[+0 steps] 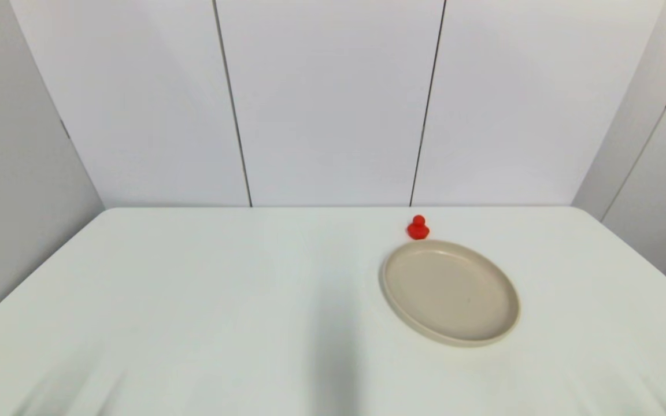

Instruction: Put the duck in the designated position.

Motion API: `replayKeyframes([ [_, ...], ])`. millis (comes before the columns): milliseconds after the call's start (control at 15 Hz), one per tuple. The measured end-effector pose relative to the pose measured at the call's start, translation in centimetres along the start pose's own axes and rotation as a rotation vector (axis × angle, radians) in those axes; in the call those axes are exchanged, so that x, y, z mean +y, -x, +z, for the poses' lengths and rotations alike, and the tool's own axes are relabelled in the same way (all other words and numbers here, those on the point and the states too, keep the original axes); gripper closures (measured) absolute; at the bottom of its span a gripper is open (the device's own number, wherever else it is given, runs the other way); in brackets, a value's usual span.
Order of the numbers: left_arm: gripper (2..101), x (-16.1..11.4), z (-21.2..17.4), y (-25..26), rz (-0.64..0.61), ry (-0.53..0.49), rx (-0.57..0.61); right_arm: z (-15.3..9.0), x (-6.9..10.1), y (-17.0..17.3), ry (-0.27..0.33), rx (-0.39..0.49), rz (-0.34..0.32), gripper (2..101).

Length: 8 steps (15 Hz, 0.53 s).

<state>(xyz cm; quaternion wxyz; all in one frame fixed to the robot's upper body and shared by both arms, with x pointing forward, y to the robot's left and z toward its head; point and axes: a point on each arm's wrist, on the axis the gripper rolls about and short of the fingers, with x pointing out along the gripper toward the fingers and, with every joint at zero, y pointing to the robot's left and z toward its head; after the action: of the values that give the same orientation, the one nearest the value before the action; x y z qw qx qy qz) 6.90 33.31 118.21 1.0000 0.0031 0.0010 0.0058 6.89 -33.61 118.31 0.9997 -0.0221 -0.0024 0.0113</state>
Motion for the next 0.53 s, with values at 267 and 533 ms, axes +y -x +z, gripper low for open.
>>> replayKeyframes([
  [267, 5.3, 0.00, 0.00, 0.00, 0.000, 0.000, 0.000, 0.00, -0.03, 0.00, -0.012, 0.000, -0.013, 5.0],
  [533, 5.3, 0.00, 0.00, 0.00, 0.000, 0.000, 0.000, 0.01, -0.03, 0.00, -0.017, -0.001, -0.014, 5.0],
])
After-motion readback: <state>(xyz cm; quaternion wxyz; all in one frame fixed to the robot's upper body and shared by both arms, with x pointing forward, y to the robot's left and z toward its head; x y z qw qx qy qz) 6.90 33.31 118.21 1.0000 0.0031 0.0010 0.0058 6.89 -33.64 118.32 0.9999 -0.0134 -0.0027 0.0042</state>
